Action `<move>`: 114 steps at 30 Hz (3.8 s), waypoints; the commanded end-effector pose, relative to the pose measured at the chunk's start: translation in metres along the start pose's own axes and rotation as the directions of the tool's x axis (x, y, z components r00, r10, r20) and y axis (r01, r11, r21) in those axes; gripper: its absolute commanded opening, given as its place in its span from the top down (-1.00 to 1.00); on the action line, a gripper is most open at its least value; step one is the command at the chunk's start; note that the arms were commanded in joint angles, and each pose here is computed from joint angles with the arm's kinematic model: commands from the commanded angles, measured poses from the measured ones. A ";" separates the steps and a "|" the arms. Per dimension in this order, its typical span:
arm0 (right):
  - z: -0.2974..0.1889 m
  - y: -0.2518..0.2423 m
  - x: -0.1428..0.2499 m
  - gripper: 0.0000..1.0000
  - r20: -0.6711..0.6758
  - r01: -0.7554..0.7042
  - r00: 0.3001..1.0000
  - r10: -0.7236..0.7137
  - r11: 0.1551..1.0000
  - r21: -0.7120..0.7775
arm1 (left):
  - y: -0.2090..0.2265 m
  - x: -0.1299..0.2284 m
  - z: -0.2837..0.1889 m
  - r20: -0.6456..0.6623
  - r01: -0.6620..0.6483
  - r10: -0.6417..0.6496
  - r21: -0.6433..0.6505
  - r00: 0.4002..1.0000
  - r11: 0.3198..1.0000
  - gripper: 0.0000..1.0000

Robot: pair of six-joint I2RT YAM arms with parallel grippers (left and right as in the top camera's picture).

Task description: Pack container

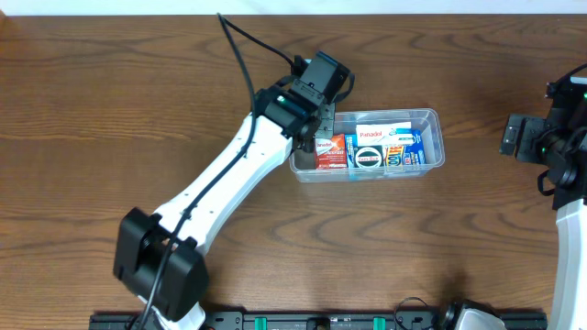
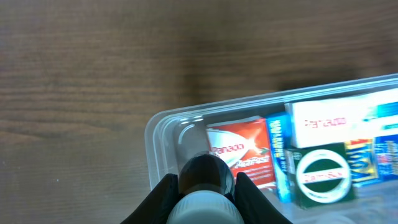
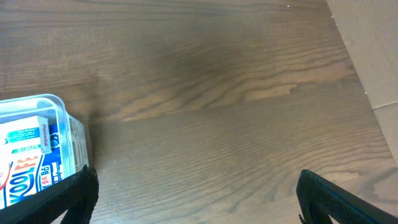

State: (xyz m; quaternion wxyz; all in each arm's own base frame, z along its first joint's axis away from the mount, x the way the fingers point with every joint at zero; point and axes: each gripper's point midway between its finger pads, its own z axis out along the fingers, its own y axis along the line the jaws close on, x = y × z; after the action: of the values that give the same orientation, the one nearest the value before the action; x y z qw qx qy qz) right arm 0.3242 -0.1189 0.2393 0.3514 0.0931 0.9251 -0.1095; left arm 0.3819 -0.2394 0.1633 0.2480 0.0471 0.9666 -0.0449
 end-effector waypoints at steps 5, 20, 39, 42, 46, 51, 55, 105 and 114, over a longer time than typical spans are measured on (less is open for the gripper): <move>-0.002 -0.003 -0.002 -0.98 0.007 -0.017 1.000 0.017 1.000 0.006 | 0.010 0.004 0.017 -0.009 0.013 -0.014 -0.079 1.000 0.997 0.46; -0.002 -0.003 -0.002 -0.99 0.007 -0.017 1.000 0.017 1.000 0.006 | 0.011 0.022 0.060 -0.088 -0.013 0.002 -0.121 0.996 0.993 0.45; -0.002 -0.003 -0.002 -0.98 0.007 -0.017 1.000 0.017 1.000 0.006 | 0.012 0.030 0.075 -0.120 -0.024 0.008 -0.137 0.993 0.990 -0.13; -0.002 -0.003 -0.002 -0.98 0.007 -0.017 1.000 0.017 1.000 0.006 | 0.012 0.032 0.074 -0.125 -0.026 0.008 -0.140 0.992 0.990 -0.13; -0.002 -0.003 -0.002 -0.99 0.007 -0.017 1.000 0.017 1.000 0.006 | 0.013 0.030 0.070 -0.121 -0.025 0.008 -0.137 0.993 0.990 -0.13; -0.002 -0.003 -0.002 -0.98 0.007 -0.017 1.000 0.017 1.000 0.006 | 0.010 0.017 0.047 -0.068 -0.007 0.000 -0.110 0.998 0.994 -0.13; -0.002 -0.003 -0.002 -0.99 0.007 -0.017 1.000 0.017 1.000 0.006 | 0.009 0.002 0.019 -0.004 0.009 -0.010 -0.076 1.000 0.997 -0.13; -0.002 -0.003 -0.002 -0.99 0.007 -0.017 1.000 0.017 1.000 0.006 | 0.269 -0.020 -0.099 0.260 0.594 -0.535 -0.352 0.804 0.723 -0.96; -0.002 -0.003 -0.002 -0.99 0.007 -0.017 1.000 0.017 1.000 0.006 | 0.237 -0.003 -0.164 0.465 0.592 -0.473 -0.147 0.748 0.792 -0.96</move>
State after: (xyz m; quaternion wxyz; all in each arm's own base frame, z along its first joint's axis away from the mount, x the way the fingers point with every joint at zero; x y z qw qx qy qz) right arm 0.3241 -0.1189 0.2393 0.3512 0.0931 0.9252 -0.1095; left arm 0.3529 0.0131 0.2944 0.4052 -0.2741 0.8717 0.0277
